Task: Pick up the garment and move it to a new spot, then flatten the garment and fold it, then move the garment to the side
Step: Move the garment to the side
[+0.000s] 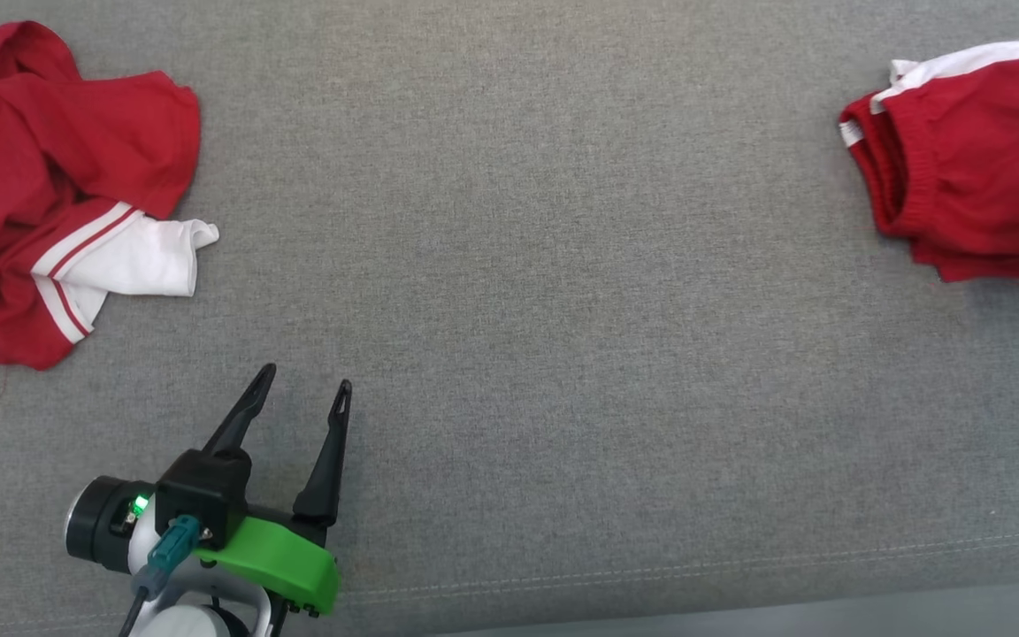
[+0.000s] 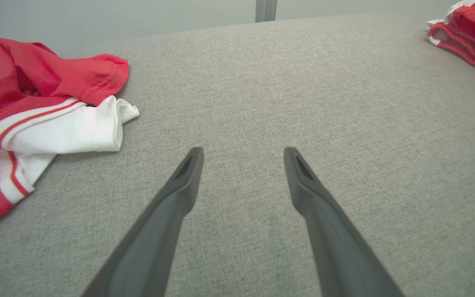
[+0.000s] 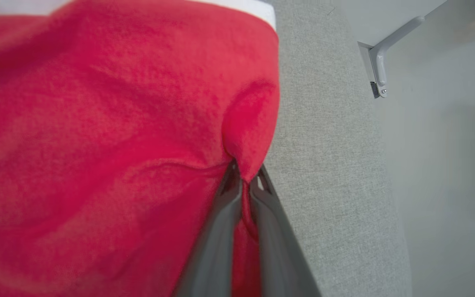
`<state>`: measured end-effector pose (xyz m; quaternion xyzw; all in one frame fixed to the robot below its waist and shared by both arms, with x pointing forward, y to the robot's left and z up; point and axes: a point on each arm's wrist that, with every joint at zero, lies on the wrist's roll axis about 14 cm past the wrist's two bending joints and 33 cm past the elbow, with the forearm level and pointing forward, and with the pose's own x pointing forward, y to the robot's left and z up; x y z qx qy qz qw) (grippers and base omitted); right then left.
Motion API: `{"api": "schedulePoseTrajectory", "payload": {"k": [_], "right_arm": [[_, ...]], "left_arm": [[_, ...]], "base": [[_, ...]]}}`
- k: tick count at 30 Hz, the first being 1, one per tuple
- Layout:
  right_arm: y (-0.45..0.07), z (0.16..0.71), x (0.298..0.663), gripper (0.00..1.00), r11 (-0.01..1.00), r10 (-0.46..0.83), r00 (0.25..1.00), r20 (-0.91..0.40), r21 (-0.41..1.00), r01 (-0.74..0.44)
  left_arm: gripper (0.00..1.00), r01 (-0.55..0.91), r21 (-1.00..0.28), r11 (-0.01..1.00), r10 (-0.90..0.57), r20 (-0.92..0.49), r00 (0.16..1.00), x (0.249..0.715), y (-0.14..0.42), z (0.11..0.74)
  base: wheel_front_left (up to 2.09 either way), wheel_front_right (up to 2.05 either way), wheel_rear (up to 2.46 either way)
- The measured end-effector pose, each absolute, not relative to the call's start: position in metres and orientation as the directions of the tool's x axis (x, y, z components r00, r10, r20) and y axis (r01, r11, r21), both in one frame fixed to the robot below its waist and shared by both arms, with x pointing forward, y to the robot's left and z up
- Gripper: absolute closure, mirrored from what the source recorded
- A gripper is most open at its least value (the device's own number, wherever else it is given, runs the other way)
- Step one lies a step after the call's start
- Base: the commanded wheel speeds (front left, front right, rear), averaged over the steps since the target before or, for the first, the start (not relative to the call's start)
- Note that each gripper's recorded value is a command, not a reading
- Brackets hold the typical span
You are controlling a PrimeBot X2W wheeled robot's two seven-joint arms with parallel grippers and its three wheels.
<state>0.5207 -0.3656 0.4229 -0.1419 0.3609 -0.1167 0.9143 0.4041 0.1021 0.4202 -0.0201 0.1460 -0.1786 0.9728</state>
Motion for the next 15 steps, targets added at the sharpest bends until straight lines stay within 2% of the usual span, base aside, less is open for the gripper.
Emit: {"api": "schedulePoseTrajectory", "payload": {"k": [9, 15], "right_arm": [[-0.405, 0.429, 0.531, 1.0, 0.864, -0.393, 0.727, -0.563, -0.496, 0.084], [-0.421, 0.422, 0.531, 1.0, 0.839, -0.427, 0.716, -0.552, -0.538, 0.085]], "left_arm": [[0.0, 0.333, -0.074, 0.94, -0.339, -0.305, 0.89, 0.41, 0.11, 0.414], [0.0, 0.328, -0.085, 0.941, -0.337, -0.338, 0.879, 0.407, 0.111, 0.403]], "base": [[0.0, 0.0, 0.0], [0.0, 0.0, 0.0]]}}
